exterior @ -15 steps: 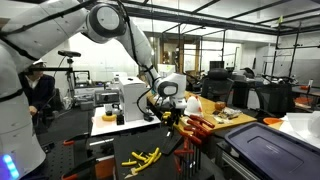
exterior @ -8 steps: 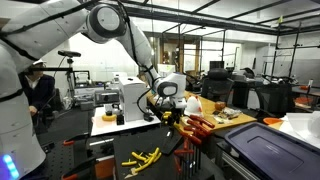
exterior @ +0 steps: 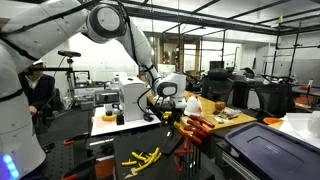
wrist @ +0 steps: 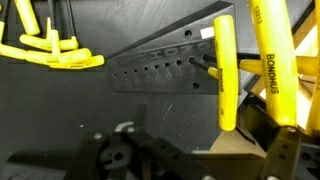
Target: Pick up the yellow object tool and put it on the table
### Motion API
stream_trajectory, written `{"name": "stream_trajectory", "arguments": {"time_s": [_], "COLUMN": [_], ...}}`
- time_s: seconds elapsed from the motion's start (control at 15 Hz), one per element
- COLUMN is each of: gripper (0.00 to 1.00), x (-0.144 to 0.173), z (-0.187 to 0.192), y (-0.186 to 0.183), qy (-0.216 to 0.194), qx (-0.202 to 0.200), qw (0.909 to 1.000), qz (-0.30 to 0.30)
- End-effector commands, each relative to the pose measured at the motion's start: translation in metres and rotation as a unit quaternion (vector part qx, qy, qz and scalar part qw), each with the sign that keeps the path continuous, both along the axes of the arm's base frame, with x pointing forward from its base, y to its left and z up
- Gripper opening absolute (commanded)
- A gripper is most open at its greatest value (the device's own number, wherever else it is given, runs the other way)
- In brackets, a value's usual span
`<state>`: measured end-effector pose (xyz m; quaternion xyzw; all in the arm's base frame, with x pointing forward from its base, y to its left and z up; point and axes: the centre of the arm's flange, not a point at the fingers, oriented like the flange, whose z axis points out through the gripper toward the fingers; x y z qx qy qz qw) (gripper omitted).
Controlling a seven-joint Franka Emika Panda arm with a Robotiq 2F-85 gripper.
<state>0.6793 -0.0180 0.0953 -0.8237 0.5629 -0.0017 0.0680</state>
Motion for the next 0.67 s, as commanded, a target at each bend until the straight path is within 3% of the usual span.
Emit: {"name": "stream_trajectory", "arguments": {"time_s": [0.0,0.6], "gripper": [1.00,1.00], "x": [0.0052,0.0007], "z": [-0.0021,-0.0086], "y": [0.0022,-0.0033], "qy": [-0.001,0.019], "qx": [0.015,0.017], "qw": [0.9999,0.9997], "qz": [0.004,0.001]}}
